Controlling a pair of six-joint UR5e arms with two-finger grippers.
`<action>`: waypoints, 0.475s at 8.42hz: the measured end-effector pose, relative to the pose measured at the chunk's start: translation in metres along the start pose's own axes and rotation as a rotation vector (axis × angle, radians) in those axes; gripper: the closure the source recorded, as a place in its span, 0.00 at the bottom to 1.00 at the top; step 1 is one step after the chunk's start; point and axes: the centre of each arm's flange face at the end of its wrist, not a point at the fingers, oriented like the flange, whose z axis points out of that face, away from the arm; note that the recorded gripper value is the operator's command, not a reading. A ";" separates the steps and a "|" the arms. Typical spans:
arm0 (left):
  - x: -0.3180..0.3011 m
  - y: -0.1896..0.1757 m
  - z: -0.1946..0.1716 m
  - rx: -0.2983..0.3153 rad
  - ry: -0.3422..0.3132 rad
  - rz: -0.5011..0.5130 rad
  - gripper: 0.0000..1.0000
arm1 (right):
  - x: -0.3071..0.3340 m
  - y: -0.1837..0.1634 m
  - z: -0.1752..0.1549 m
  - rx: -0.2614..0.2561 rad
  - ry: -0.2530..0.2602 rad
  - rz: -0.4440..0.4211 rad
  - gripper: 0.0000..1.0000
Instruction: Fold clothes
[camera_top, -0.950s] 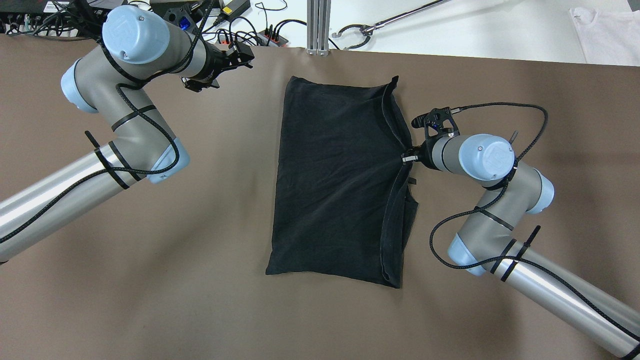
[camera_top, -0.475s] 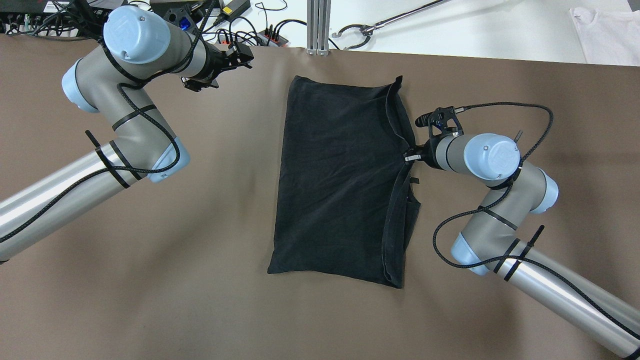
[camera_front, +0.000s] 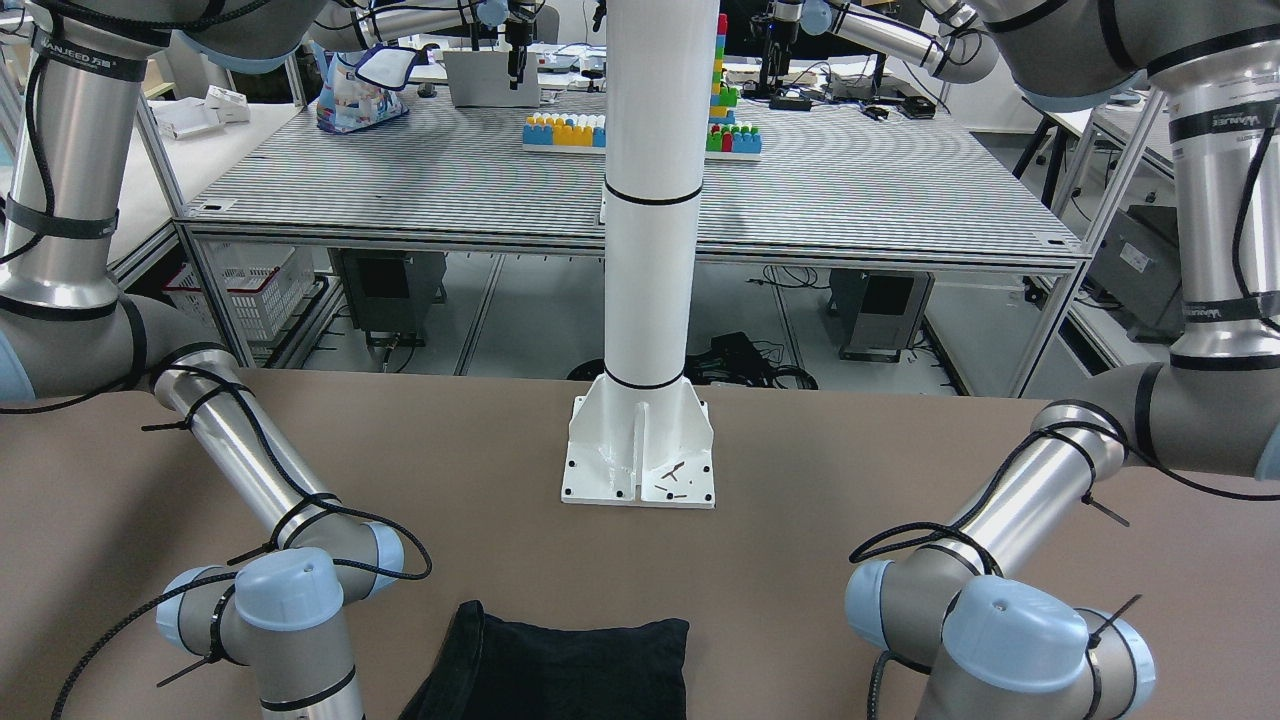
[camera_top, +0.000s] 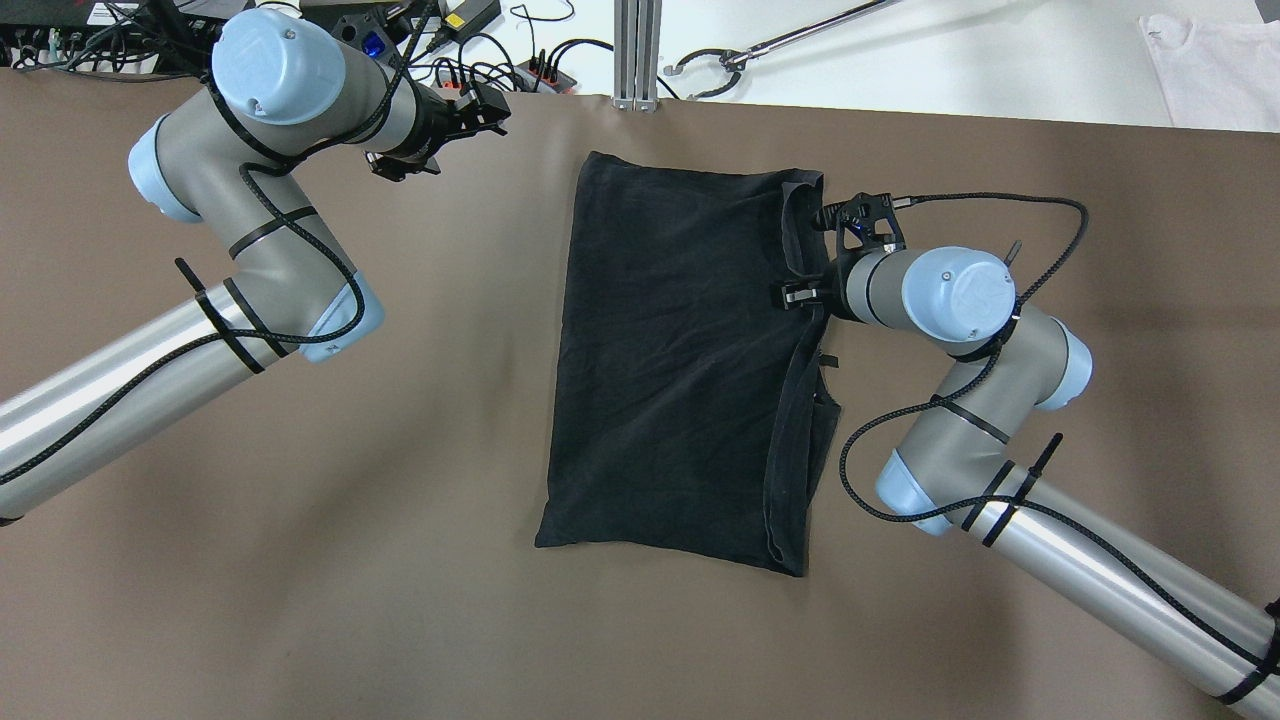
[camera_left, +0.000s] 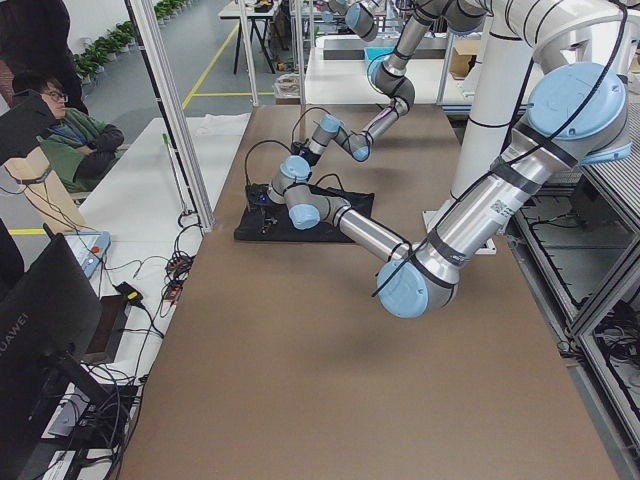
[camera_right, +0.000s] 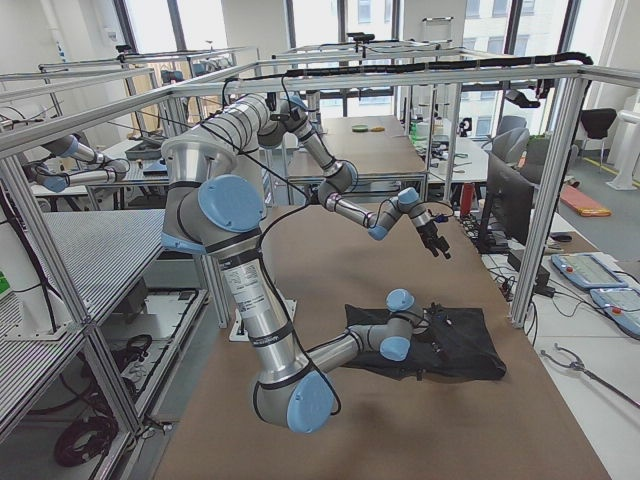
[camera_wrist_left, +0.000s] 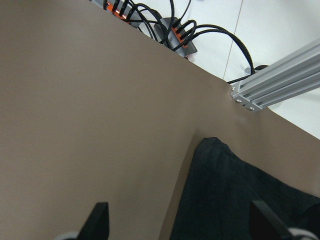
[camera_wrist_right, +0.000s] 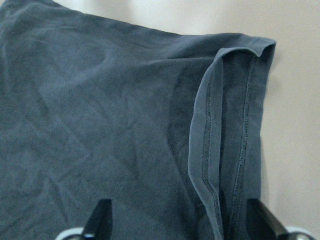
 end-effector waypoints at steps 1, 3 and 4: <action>0.002 0.000 0.000 0.000 0.001 0.000 0.00 | -0.004 -0.004 0.013 0.001 0.025 0.003 0.06; 0.012 -0.002 0.004 0.000 0.001 0.000 0.00 | -0.001 -0.005 0.030 -0.007 0.064 -0.019 0.06; 0.016 -0.003 0.006 0.000 0.000 -0.001 0.00 | 0.004 -0.006 0.033 -0.017 0.083 -0.041 0.06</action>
